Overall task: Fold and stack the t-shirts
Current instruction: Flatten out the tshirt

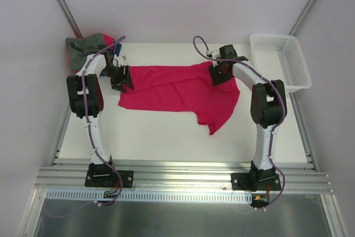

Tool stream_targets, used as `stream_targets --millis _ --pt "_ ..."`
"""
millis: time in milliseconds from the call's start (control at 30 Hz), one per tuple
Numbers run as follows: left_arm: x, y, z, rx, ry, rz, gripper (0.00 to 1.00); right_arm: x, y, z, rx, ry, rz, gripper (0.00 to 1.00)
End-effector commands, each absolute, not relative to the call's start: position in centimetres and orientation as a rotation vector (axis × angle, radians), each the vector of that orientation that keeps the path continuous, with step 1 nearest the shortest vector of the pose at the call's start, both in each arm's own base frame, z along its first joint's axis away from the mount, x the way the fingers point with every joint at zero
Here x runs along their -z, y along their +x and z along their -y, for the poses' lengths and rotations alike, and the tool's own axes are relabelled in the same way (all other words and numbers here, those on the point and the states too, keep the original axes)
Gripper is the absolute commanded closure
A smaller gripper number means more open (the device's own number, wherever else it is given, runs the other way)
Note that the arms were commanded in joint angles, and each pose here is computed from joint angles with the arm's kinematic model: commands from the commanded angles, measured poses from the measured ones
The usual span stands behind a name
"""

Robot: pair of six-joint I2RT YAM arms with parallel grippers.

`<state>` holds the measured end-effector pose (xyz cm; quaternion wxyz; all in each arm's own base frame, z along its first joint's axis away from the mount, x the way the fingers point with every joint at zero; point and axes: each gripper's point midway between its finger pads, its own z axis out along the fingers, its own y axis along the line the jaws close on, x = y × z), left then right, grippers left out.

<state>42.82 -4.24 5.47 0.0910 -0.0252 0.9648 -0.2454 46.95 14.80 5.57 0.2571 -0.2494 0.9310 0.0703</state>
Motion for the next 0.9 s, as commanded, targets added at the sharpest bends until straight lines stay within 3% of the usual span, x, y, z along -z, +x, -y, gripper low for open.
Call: stream_targets --millis 0,267,400,467,533,867 --pt "-5.4 44.0 3.6 0.709 -0.095 -2.851 0.46 -7.0 47.4 -14.8 -0.166 -0.693 -2.483 0.57" --pt "-4.4 44.4 3.3 0.705 -0.106 -2.861 0.5 -7.1 47.2 -14.7 -0.157 -0.695 -2.483 0.56" --pt "-4.1 44.4 3.2 0.711 -0.117 -2.864 0.57 -6.8 47.0 -14.0 -0.123 -0.704 -2.49 0.57" --pt "-4.0 44.3 3.1 0.703 -0.121 -2.87 0.76 -6.6 46.8 -13.8 -0.119 -0.707 -2.497 0.57" --pt "-4.2 44.4 3.1 0.706 -0.133 -2.867 0.83 -6.8 46.6 -13.6 -0.119 -0.707 -2.495 0.57" --pt "-4.6 44.4 3.0 0.7 -0.144 -2.859 0.92 -7.2 46.5 -9.8 -0.032 -0.66 -2.508 0.54"
